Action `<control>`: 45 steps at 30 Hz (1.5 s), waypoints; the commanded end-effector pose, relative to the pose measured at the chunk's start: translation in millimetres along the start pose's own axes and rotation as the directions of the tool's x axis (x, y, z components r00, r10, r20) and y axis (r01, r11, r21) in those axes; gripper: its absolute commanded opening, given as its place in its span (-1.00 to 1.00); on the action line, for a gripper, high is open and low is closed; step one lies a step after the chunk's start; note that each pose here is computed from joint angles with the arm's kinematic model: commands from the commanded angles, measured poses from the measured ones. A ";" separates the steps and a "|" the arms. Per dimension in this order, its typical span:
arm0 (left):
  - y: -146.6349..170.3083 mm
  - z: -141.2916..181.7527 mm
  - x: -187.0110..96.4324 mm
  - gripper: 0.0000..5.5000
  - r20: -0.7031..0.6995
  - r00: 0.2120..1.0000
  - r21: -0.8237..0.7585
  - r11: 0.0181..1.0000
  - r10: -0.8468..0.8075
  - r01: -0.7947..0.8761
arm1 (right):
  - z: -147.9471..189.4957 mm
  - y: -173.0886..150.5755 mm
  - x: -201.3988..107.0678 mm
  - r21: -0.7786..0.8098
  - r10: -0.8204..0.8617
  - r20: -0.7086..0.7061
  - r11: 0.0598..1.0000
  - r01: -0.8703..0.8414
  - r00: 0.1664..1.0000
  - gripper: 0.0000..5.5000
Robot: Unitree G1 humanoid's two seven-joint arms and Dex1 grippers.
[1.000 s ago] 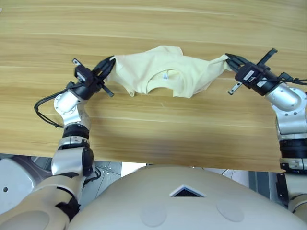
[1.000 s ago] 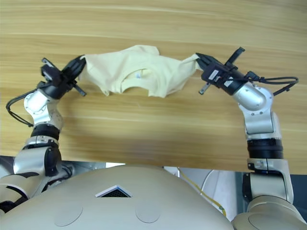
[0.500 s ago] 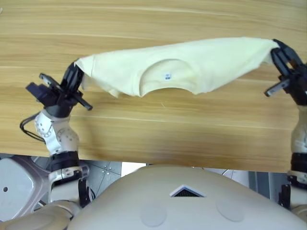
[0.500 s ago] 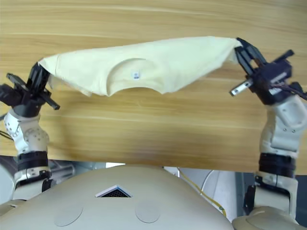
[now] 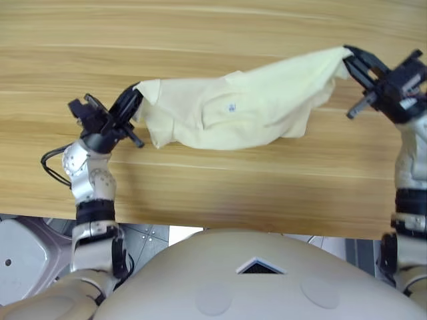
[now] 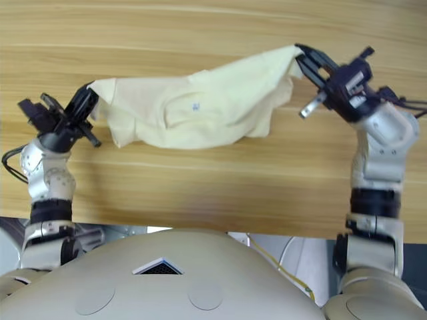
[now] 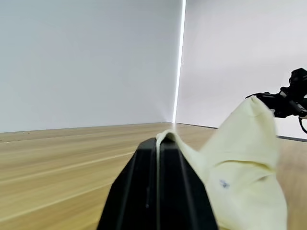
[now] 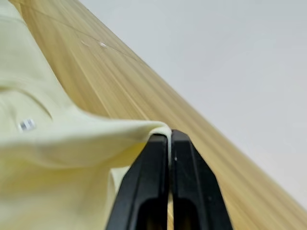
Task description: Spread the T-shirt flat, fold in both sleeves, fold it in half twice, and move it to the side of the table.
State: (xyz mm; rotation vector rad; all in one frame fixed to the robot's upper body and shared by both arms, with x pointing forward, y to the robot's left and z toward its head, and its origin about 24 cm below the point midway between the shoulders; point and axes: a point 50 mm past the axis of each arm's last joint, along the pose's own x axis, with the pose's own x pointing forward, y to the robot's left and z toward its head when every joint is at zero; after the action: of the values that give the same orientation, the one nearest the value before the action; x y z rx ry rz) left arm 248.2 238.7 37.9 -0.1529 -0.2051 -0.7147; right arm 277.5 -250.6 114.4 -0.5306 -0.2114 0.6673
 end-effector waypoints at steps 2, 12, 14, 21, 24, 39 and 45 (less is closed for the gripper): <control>71.5 64.1 158.7 -1.00 -0.146 0.840 0.178 0.849 0.523 -0.498 | 45.9 -92.0 138.3 -0.139 -0.544 -0.175 0.839 0.526 0.821 -0.98; 66.4 224.5 188.2 -1.00 0.650 0.600 -0.214 0.870 0.466 -0.443 | 117.7 -138.4 119.6 0.053 -0.823 0.252 0.537 0.842 0.509 -0.98; 68.6 188.8 181.7 -1.00 0.592 0.712 -0.176 0.923 0.377 -0.342 | 89.2 -124.7 117.2 0.031 -0.776 0.198 0.615 0.788 0.599 -0.98; 23.0 -42.0 -14.2 -1.00 -0.343 0.935 0.020 0.994 -0.092 0.105 | -62.4 10.5 9.0 0.191 0.024 -0.088 0.982 -0.006 0.996 -0.98; 12.3 -47.4 -73.4 -1.00 -0.534 0.837 0.097 0.975 -0.118 0.199 | -71.1 21.0 -38.0 0.182 0.115 -0.154 0.979 -0.087 0.981 -0.98; 5.3 -37.5 -73.2 -1.00 -0.410 0.908 0.179 0.969 -0.084 0.171 | -49.2 9.3 -41.8 0.096 0.103 -0.144 0.991 -0.090 0.984 -0.98; 9.0 -30.2 -80.2 -1.00 -0.406 0.911 0.176 0.973 -0.067 0.150 | -46.1 11.0 -54.1 0.062 0.103 -0.185 0.994 -0.093 0.977 -0.98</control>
State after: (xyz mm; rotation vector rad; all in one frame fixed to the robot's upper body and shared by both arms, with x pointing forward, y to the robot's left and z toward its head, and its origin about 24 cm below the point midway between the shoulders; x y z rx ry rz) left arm 203.3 283.6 -13.1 0.2063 0.0910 -0.8167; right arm 248.2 -288.9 61.8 -0.5170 -0.0007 0.7367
